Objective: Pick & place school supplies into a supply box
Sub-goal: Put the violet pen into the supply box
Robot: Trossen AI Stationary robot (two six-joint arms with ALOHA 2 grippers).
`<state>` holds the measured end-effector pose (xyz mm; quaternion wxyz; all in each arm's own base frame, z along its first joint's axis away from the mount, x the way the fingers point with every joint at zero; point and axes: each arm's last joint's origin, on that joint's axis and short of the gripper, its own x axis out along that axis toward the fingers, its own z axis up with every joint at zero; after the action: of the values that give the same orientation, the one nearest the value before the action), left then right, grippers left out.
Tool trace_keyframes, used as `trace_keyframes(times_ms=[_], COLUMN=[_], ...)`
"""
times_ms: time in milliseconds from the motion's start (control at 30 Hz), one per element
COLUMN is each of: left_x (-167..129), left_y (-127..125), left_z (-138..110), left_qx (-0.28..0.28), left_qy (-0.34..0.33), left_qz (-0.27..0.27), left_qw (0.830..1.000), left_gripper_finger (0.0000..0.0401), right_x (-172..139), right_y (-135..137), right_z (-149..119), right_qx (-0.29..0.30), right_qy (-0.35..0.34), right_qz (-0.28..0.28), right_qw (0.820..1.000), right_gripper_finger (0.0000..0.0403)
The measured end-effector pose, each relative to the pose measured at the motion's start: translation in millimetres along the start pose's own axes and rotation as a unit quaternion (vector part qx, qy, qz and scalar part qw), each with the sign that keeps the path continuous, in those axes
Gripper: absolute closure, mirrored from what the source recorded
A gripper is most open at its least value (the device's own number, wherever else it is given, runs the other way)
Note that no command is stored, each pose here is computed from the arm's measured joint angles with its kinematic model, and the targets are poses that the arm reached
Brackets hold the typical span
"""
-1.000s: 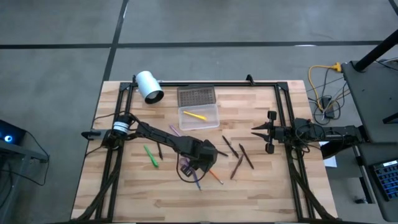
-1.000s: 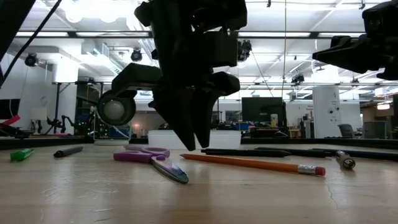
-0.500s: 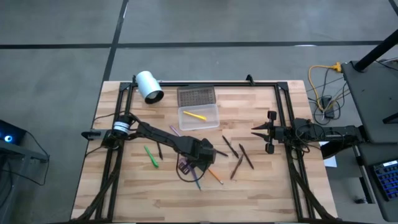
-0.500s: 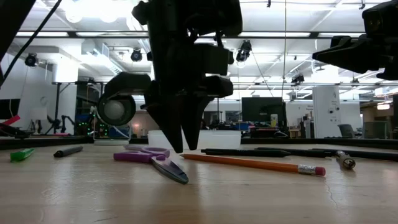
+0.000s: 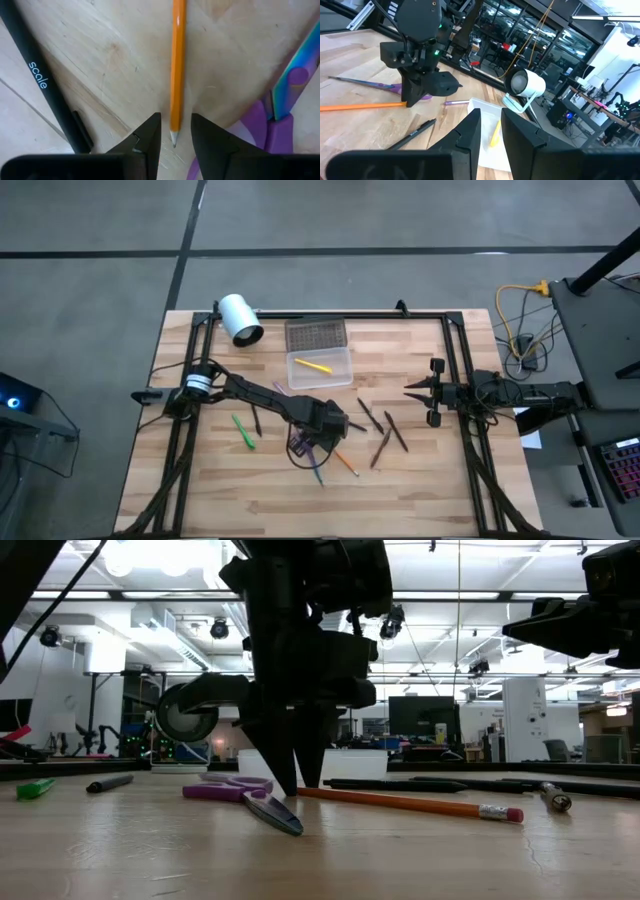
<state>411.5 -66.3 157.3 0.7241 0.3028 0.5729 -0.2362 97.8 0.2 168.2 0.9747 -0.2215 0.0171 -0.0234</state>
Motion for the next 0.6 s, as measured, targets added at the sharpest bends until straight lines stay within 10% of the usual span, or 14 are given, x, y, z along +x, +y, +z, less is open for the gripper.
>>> trace_keyframes(times_ms=[600], left_x=[0.9], left_y=[-0.4], left_z=[-1.6], left_qx=[0.011], left_qy=[-0.02], left_qz=[-0.041], left_qw=[0.999], left_gripper_finger=[0.0392], right_x=[0.0], right_y=[0.0], right_z=[0.0], right_qx=[0.0], right_qy=[0.0], right_qz=[0.0], right_qw=[1.0], right_gripper_finger=[0.0335])
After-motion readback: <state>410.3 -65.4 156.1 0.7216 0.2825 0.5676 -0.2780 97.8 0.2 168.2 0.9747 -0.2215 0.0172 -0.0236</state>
